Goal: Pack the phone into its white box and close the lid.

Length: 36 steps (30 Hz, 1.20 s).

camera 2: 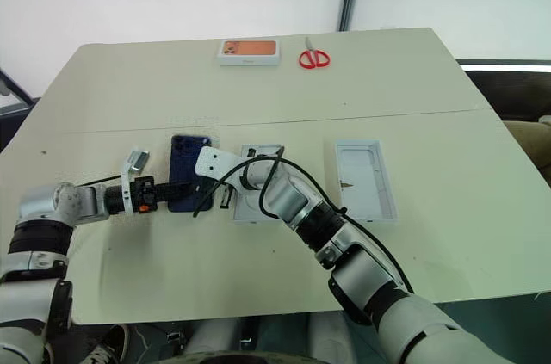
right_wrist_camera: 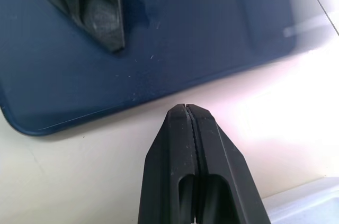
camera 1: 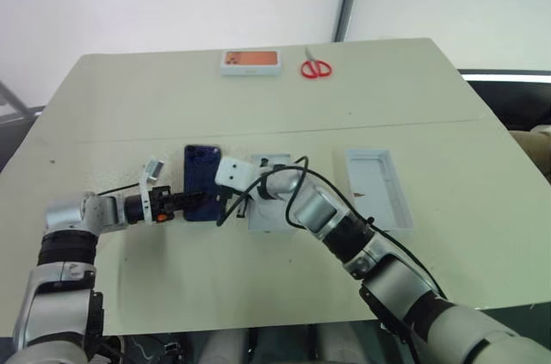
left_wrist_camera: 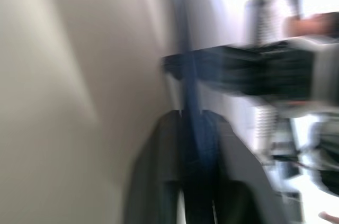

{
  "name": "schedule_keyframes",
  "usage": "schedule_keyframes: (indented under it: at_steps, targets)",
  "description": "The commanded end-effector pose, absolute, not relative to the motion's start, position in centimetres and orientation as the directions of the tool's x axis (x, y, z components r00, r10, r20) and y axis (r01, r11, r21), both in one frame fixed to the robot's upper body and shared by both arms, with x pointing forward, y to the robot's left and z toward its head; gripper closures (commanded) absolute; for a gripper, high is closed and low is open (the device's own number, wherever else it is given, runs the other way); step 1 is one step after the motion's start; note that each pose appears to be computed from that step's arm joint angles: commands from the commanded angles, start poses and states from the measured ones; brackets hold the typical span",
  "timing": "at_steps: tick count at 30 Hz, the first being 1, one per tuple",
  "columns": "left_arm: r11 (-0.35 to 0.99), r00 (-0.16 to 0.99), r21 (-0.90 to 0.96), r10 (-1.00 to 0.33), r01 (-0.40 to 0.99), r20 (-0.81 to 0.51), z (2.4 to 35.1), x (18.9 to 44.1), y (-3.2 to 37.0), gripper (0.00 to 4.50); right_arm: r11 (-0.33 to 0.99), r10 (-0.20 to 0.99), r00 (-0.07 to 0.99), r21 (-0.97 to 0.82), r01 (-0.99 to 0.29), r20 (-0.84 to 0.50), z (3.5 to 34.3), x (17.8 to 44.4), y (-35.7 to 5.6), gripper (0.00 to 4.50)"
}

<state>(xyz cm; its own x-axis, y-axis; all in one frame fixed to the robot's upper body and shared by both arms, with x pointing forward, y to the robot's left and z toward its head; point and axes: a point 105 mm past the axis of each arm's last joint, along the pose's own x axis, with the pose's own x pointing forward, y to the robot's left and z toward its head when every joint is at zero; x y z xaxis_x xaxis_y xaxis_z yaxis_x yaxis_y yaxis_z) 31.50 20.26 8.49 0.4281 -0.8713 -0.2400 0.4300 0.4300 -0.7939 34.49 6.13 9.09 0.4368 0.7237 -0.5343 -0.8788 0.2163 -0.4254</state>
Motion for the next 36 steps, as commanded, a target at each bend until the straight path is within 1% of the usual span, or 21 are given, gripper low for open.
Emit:
schedule_keyframes:
  at_steps: [1, 7, 9, 10, 12, 14, 15, 16, 17, 18, 19, 20, 23, 24, 26, 29, 33, 36]
  targets:
    - [0.451, 0.438, -0.781, -0.862, 0.432, -0.255, 8.7, 31.5, 20.6, 4.31, 0.203, 0.746, 0.433, -0.446, -0.872, -0.506, 10.0, 34.2, 6.8, 4.50]
    - [0.438, 0.445, -0.800, -0.862, 0.411, -0.243, 8.6, 31.4, 20.5, 4.31, 0.212, 0.745, 0.441, -0.449, -0.868, -0.500, 10.1, 34.4, 6.6, 4.50]
    - [0.437, 0.465, -0.798, -0.855, 0.414, -0.228, 8.9, 31.5, 20.7, 4.31, 0.244, 0.780, 0.432, -0.415, -0.876, -0.453, 11.3, 34.4, 6.7, 4.50]
    - [0.422, 0.476, -0.810, -0.855, 0.407, -0.206, 9.3, 31.6, 20.9, 4.31, 0.266, 0.809, 0.419, -0.379, -0.887, -0.413, 12.2, 34.2, 6.8, 4.50]
    - [0.387, 0.498, -0.829, -0.853, 0.404, -0.156, 10.4, 31.8, 21.3, 4.31, 0.291, 0.886, 0.366, -0.275, -0.916, -0.284, 15.1, 33.4, 7.0, 4.50]
    - [0.371, 0.509, -0.823, -0.853, 0.431, -0.117, 11.2, 31.7, 21.4, 4.31, 0.258, 0.948, 0.269, -0.086, -0.962, -0.168, 17.3, 32.2, 6.8, 4.50]
    - [0.333, 0.509, -0.824, -0.858, 0.458, -0.064, 12.2, 31.5, 21.4, 4.34, 0.223, 0.973, 0.221, 0.012, -0.975, -0.072, 19.1, 31.5, 5.8, 4.25]
    - [0.305, 0.507, -0.825, -0.862, 0.476, -0.026, 12.9, 31.3, 21.3, 4.36, 0.191, 0.982, 0.191, 0.064, -0.979, -0.008, 20.3, 31.0, 5.0, 3.94]
    - [0.295, 0.515, -0.820, -0.857, 0.491, 0.000, 13.4, 31.3, 21.3, 4.36, 0.200, 0.980, 0.199, 0.031, -0.979, -0.018, 20.4, 30.8, 4.1, 3.62]
    - [0.284, 0.522, -0.821, -0.853, 0.496, 0.021, 13.8, 31.2, 21.2, 4.36, 0.215, 0.975, 0.215, -0.011, -0.977, -0.052, 20.1, 30.8, 3.3, 3.12]
    - [0.283, 0.527, -0.818, -0.850, 0.501, 0.029, 14.1, 31.2, 21.0, 4.36, 0.226, 0.970, 0.228, -0.029, -0.974, -0.082, 19.6, 30.7, 2.6, 2.71]
    - [0.283, 0.528, -0.818, -0.848, 0.502, 0.031, 14.3, 31.1, 20.8, 4.36, 0.231, 0.967, 0.233, -0.034, -0.972, -0.100, 19.3, 30.5, 1.9, 2.15]
    - [0.285, 0.525, -0.818, -0.851, 0.500, 0.025, 14.4, 30.8, 20.2, 4.36, 0.189, 0.954, 0.200, -0.069, -0.979, -0.224, 17.1, 28.8, -1.0, 0.50]
    - [0.283, 0.524, -0.820, -0.851, 0.498, 0.024, 14.3, 30.6, 20.2, 4.36, 0.168, 0.942, 0.186, -0.087, -0.982, -0.279, 16.1, 28.3, -1.8, 0.12]
    - [0.277, 0.520, -0.823, -0.854, 0.496, 0.025, 14.1, 30.4, 20.0, 4.36, 0.136, 0.921, 0.169, -0.118, -0.984, -0.351, 14.7, 27.5, -2.8, 0.12]
    - [0.263, 0.512, -0.832, -0.858, 0.489, 0.030, 14.1, 30.4, 19.6, 4.36, 0.068, 0.919, 0.112, -0.129, -0.989, -0.378, 13.9, 25.8, -3.0, 0.12]
    - [0.280, 0.508, -0.820, -0.861, 0.499, 0.014, 13.9, 30.6, 19.2, 4.36, 0.069, 0.909, 0.123, -0.147, -0.987, -0.397, 13.3, 25.9, -2.9, 0.12]
    - [0.280, 0.492, -0.812, -0.870, 0.511, 0.010, 14.3, 30.6, 18.6, 4.36, 0.052, 0.854, 0.173, -0.250, -0.967, -0.491, 11.4, 26.8, -3.2, 0.12]
